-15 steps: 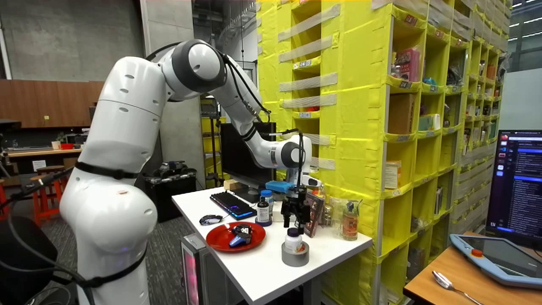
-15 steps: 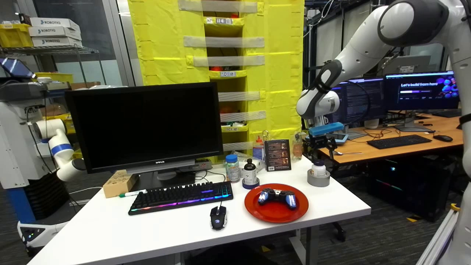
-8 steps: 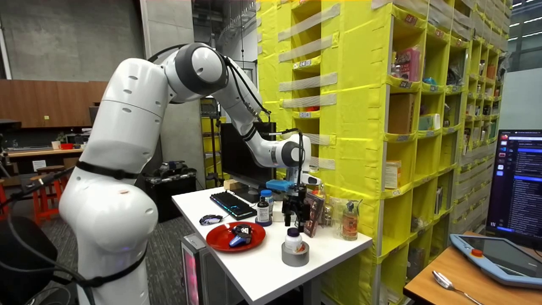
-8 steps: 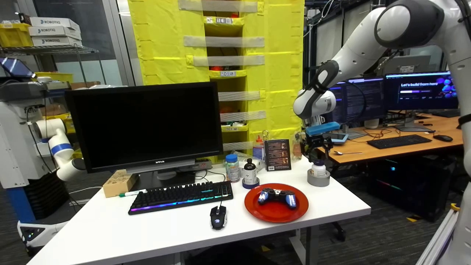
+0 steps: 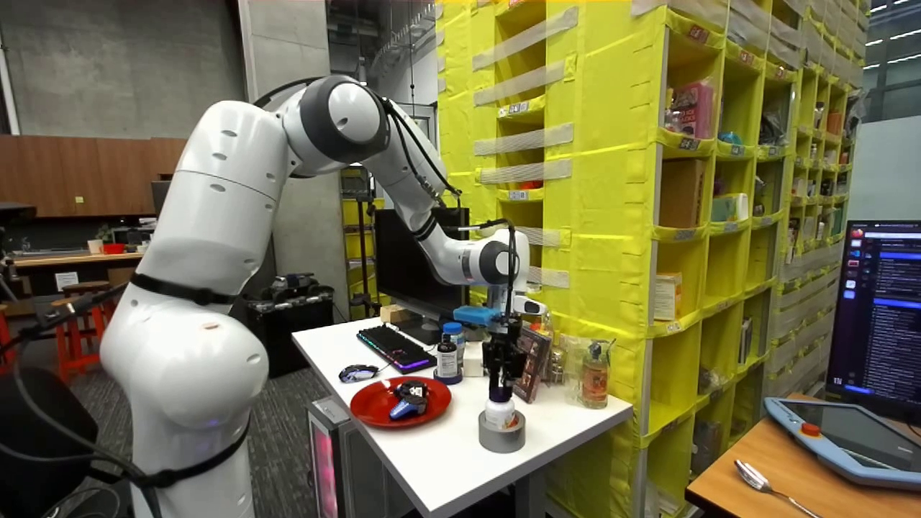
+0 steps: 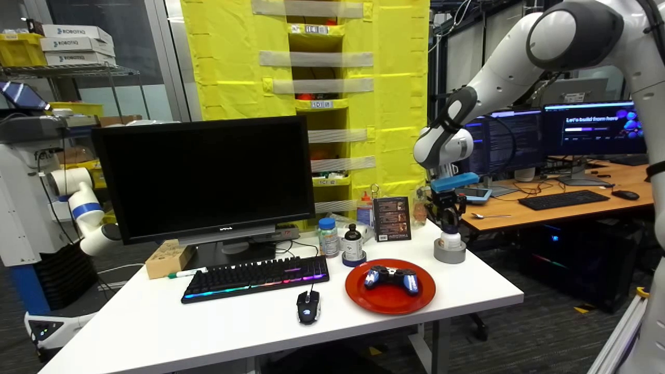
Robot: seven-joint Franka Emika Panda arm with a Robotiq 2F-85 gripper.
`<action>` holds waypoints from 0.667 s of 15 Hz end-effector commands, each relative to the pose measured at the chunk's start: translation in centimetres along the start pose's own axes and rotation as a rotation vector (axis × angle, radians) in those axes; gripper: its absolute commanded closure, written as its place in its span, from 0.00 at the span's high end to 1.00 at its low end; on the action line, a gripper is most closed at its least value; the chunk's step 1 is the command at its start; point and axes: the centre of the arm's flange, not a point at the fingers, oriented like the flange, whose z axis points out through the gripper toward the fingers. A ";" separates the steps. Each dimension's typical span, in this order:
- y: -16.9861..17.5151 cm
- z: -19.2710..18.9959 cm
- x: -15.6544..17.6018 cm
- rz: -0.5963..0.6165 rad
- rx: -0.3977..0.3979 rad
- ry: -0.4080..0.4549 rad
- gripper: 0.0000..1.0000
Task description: Put the white container on the red plate.
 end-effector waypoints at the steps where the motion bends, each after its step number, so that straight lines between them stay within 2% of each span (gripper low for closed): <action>1: 0.3 -0.1 0.4 0.033 -0.001 -0.012 0.26; 5: 0.9 -1.1 -0.3 0.037 0.015 0.009 0.26; 10: 1.7 -4.9 -2.4 0.024 0.042 0.089 0.26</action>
